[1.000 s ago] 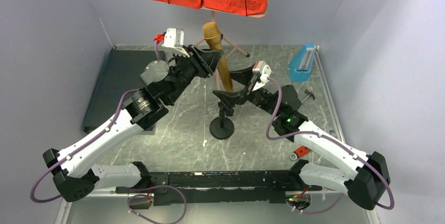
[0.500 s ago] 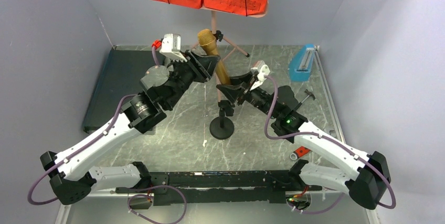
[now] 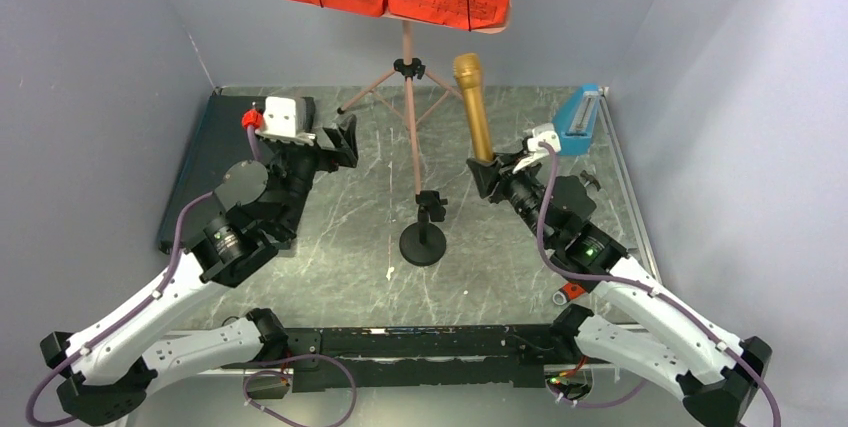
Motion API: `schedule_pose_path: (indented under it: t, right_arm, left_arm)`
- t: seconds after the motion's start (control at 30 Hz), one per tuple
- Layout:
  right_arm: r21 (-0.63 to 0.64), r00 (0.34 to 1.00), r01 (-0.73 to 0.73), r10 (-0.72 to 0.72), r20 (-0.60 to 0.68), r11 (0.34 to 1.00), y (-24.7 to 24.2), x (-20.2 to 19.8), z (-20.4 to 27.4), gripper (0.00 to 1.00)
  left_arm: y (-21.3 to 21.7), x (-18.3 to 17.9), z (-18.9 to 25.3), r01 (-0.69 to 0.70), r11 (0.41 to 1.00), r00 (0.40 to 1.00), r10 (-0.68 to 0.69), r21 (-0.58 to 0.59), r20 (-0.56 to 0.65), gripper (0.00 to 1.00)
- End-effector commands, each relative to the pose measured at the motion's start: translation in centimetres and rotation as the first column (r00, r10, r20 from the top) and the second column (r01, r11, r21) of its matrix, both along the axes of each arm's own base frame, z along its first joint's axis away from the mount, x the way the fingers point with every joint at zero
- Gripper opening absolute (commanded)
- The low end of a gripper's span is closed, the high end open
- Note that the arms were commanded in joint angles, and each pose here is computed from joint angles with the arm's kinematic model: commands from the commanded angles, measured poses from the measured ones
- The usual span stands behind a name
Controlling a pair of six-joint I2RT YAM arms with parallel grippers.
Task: Pack up the instrument practice props
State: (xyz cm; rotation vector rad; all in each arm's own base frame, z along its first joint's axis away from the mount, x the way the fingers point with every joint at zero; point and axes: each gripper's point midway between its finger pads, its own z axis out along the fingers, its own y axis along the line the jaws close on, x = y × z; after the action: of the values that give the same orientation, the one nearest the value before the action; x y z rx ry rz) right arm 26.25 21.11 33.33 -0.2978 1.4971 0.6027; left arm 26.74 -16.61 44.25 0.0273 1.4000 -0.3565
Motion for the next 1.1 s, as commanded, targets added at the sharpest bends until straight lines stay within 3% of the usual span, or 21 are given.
schedule_pose_path:
  t: [0.0, 0.17, 0.3, 0.57, 0.73, 0.87, 1.07]
  right_arm:
    - [-0.014, 0.934, 0.328, -0.327, -0.147, 0.944, -6.1, 1.3, -2.5, 0.00]
    - [0.000, 0.770, 0.587, -0.558, -0.310, 0.810, -10.8, 1.3, -7.2, 0.00]
    - [-0.015, 0.626, 0.726, -0.669, -0.402, 0.688, -13.3, 1.1, -10.9, 0.00]
    - [-0.043, 0.369, 0.894, -0.786, -0.495, 0.447, -17.7, 3.5, -15.2, 0.00]
    - [-0.086, 0.240, 0.940, -0.818, -0.523, 0.331, -19.9, 6.9, -16.9, 0.00]
    - [-0.103, 0.179, 0.957, -0.831, -0.527, 0.271, -21.6, 9.4, -18.0, 0.00]
    - [-0.122, 0.139, 0.961, -0.813, -0.565, 0.249, -23.1, 13.6, -19.9, 0.00]
  left_arm:
    - [3.7, 0.7, -1.8, -0.198, 0.953, 0.980, 0.191, 0.228, 0.054, 0.92]
    - [5.7, 1.3, -5.0, -0.308, 0.898, 0.951, 0.297, 0.314, 0.084, 0.93]
    - [7.2, 1.6, -8.1, -0.353, 0.892, 0.935, 0.347, 0.283, 0.076, 0.93]
    - [8.9, 1.6, -9.6, -0.388, 0.876, 0.921, 0.376, 0.288, 0.099, 0.93]
    - [9.7, 1.6, -9.8, -0.416, 0.857, 0.909, 0.403, 0.305, 0.107, 0.93]
    - [10.7, 1.3, -9.5, -0.440, 0.852, 0.898, 0.421, 0.286, 0.126, 0.93]
    - [11.4, 1.4, -9.7, -0.432, 0.865, 0.902, 0.420, 0.256, 0.101, 0.93]
